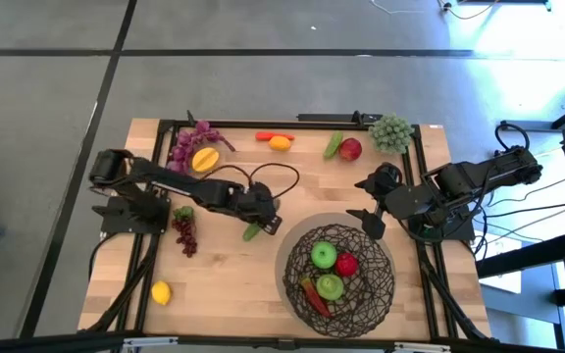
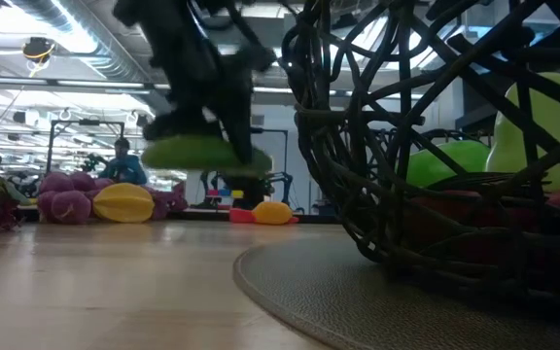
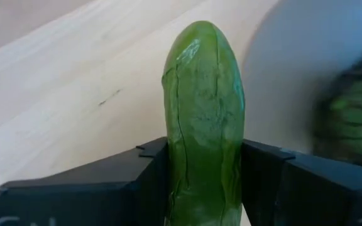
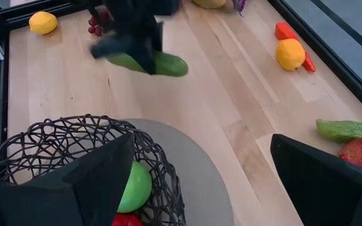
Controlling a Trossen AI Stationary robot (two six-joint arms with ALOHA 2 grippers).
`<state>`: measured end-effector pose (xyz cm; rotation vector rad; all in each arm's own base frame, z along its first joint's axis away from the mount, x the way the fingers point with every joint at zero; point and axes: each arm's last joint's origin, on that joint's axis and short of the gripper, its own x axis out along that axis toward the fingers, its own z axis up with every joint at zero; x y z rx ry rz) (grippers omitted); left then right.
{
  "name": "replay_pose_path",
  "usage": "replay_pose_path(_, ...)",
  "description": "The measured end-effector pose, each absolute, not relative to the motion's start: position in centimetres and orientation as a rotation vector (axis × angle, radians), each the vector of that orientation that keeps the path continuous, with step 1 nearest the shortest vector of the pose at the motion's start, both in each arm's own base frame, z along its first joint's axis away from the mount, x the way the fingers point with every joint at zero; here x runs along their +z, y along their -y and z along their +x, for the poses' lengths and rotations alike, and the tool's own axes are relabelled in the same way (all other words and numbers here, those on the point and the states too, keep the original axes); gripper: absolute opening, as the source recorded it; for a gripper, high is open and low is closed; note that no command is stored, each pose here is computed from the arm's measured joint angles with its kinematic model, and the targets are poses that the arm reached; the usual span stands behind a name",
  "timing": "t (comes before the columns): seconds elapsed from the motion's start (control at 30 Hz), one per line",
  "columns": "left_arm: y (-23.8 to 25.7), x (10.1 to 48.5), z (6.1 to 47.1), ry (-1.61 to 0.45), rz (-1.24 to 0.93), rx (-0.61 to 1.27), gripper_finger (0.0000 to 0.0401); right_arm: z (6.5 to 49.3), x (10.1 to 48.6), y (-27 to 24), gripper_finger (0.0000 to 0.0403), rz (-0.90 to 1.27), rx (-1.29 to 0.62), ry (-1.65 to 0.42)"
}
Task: Build produce basket
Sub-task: Put the bottom cucumber into the wire basket
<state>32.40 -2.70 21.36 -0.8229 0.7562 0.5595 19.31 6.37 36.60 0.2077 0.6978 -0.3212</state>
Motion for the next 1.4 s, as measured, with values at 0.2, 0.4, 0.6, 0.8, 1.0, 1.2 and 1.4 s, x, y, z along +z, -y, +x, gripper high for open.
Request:
replay_pose_path(0.2,4.3,25.5,31.1,-0.654,-0.805,0.425,0.0114,19.3,36.6,-6.4,0.0365,0.209,-0.310,-0.706)
replay_pose_path(0.4,6.3,30.0,31.7,-0.579,-0.605,0.234,0.0114,19.2,36.4,-6.7,0.0365,0.212,-0.201,-0.764)
replay_pose_path(0.6,7.9,34.4,33.2,-0.485,-0.323,0.071,0.0114,19.2,36.4,-6.7,0.0365,0.204,-0.192,-0.767)
replay_pose_path(0.8,9.4,36.1,35.3,-0.452,-0.075,-0.167,0.0114,19.2,36.4,-6.7,0.0365,0.202,-0.194,-0.773)
replay_pose_path(1.0,10.3,35.0,37.3,-0.471,0.051,-0.337,0.0114,18.2,36.8,-6.4,0.0365,0.192,-0.177,-0.779)
replay_pose_path(1.2,11.2,33.7,39.7,-0.436,0.125,-0.478,0.0115,16.6,37.7,-5.9,0.0365,0.219,-0.119,-0.743)
replay_pose_path(1.4,11.0,31.6,42.2,-0.373,0.120,-0.661,0.0116,16.0,38.4,-5.6,0.0365,0.243,-0.105,-0.689)
